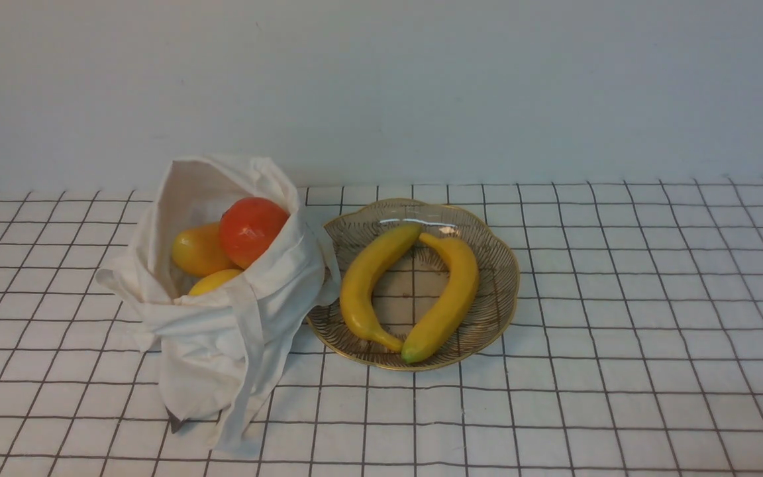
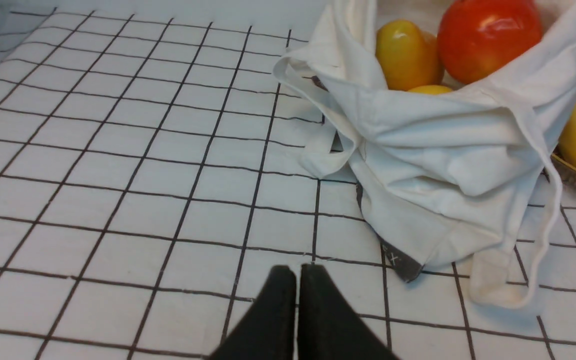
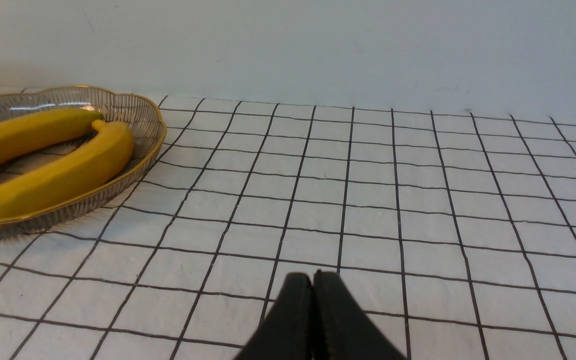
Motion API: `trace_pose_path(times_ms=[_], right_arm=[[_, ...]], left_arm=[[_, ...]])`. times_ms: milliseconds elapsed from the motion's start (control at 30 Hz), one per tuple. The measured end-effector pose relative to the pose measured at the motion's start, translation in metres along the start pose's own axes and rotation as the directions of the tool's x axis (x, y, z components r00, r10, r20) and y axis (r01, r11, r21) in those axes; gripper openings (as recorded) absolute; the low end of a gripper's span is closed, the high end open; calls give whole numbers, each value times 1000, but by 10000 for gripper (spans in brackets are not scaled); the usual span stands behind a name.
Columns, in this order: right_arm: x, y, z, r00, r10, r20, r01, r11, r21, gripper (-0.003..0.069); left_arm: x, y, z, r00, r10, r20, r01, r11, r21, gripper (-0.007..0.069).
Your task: Take the fruit out of the bag on the white checkered tablecloth and place them on the plate.
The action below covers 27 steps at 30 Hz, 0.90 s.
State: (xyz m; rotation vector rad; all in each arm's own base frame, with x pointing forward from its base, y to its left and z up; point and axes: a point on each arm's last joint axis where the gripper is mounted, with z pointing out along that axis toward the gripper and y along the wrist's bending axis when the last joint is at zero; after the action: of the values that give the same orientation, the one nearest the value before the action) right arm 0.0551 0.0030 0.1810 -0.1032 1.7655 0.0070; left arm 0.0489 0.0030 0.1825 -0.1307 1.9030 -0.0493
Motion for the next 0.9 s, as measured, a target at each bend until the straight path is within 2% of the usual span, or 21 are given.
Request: trace_pose_path(times_ms=[333, 500, 900], right_arm=[[0, 0, 0, 1000, 0, 0, 0, 1000, 0, -15], [0, 0, 0, 1000, 0, 0, 0, 1000, 0, -15], [0, 0, 0, 1000, 0, 0, 0, 1000, 0, -15]], left_arm=[[12, 1, 6, 999, 0, -33, 0, 1000, -3, -8], [12, -2, 6, 1000, 17, -17, -16, 998, 55, -8], [12, -4, 6, 999, 32, -17, -30, 995, 97, -8]])
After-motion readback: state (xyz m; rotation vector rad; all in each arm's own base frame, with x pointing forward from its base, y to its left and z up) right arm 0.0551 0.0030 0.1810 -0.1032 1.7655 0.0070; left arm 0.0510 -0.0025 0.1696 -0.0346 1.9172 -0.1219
